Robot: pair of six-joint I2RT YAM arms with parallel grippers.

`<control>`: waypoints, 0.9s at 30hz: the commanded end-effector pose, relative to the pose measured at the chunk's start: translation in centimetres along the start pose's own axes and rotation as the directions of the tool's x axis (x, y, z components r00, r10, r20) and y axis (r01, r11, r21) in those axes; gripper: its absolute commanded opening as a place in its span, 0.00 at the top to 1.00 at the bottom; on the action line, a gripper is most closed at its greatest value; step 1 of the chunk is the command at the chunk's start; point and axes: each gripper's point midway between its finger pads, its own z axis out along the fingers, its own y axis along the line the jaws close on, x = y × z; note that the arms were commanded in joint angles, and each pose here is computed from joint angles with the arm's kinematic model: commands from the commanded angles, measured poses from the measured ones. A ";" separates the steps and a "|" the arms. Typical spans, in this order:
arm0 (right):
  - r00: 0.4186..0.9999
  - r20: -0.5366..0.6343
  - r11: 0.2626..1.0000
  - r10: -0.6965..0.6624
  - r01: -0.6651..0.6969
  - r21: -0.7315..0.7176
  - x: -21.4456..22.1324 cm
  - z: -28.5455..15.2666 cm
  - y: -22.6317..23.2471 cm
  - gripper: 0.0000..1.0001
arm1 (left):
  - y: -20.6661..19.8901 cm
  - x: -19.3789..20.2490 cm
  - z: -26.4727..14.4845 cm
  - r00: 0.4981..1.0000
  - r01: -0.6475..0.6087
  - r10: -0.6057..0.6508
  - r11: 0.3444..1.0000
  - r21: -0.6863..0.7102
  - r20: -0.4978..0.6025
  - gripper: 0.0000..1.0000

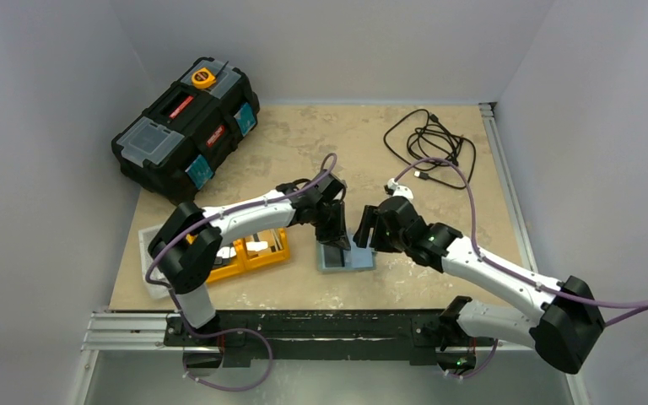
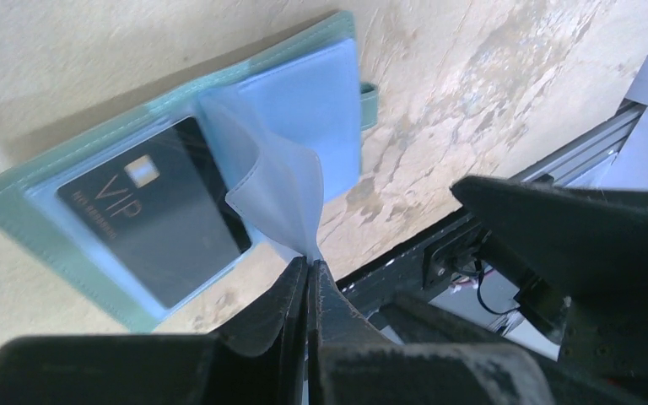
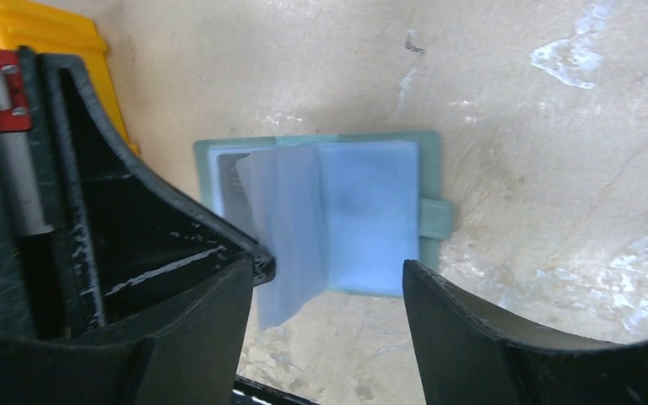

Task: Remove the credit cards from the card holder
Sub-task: Remove the credit card from the card holder.

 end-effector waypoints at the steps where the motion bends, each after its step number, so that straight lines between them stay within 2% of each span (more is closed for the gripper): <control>1: 0.998 0.053 0.998 0.034 -0.037 0.059 -0.8 -1.0 -1.6 0.34 | -2.1 -0.7 1.5 1.000 -0.005 0.005 1.000 0.025 -0.003 1.00; 11: 0.997 0.064 0.996 0.042 -0.047 0.073 -0.6 -2.0 -2.5 0.32 | -2.7 -1.0 4.9 0.998 -0.018 0.020 1.000 0.025 -0.052 1.00; 20: 0.993 0.109 0.989 0.048 -0.063 0.135 -1.5 -3.2 -3.8 0.31 | -5.4 -1.4 4.4 0.998 -0.033 0.037 0.995 0.090 -0.043 1.00; 21: 0.992 0.114 0.985 0.049 -0.067 0.161 -1.5 -3.2 -4.3 0.33 | -5.7 -1.4 4.5 0.998 -0.033 0.038 0.995 0.094 -0.043 1.00; 23: 0.990 0.127 0.971 0.059 -0.086 0.222 -1.8 -3.1 -5.6 0.45 | -5.9 -1.3 4.7 0.998 -0.026 0.030 0.996 0.086 -0.051 0.99; 27: 0.987 0.130 0.944 0.097 -0.132 0.301 -2.0 -2.2 -8.2 0.62 | -5.6 -1.1 5.3 0.998 0.006 -0.003 0.998 0.057 -0.058 0.99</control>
